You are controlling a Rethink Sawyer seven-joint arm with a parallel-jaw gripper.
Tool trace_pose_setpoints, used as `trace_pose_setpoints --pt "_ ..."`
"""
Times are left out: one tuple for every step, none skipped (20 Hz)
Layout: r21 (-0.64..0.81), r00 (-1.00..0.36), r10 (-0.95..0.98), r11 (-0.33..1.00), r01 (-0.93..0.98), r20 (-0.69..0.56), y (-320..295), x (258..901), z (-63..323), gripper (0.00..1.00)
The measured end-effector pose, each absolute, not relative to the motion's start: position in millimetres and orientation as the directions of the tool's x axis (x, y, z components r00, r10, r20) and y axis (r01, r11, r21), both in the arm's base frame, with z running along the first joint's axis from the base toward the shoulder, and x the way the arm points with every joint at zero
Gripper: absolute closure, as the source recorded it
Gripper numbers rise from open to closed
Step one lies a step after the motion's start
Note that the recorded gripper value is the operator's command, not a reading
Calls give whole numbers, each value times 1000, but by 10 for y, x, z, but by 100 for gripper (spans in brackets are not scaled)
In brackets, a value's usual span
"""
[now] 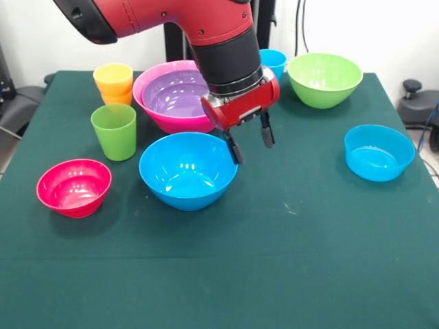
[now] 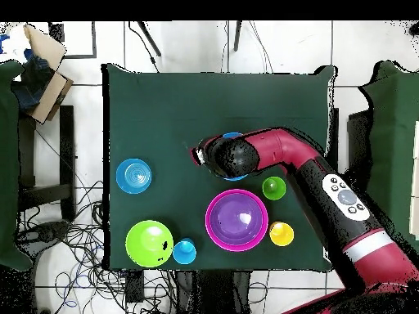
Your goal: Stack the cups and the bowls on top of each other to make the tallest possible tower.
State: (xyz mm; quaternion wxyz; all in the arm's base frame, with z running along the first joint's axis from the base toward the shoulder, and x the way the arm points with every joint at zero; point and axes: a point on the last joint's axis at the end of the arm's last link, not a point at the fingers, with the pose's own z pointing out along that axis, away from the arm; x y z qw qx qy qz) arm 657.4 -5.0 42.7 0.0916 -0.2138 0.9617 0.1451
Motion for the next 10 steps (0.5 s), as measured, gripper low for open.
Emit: trace_pose_setpoints --pt "244 -893 -382 867 -435 -238 -54 6566 411 0" --pt "246 -894 -381 867 -434 -237 -56 6561 402 0" --pt "249 -895 -379 866 -433 -236 -58 6554 388 0" --pt "254 -896 -376 866 -430 -234 -63 6544 369 0" --pt "256 -897 -375 867 -428 -233 -69 6539 359 0" --pt "257 -898 -374 867 -428 -233 -73 6536 354 0" --pt "255 -897 -375 867 -428 -233 -76 6536 354 0" --pt "254 -897 -375 867 -429 -233 -78 6535 354 0" --pt "248 -895 -378 868 -431 -236 -85 6539 356 0" --pt "241 -894 -380 868 -434 -238 -92 6542 358 0"
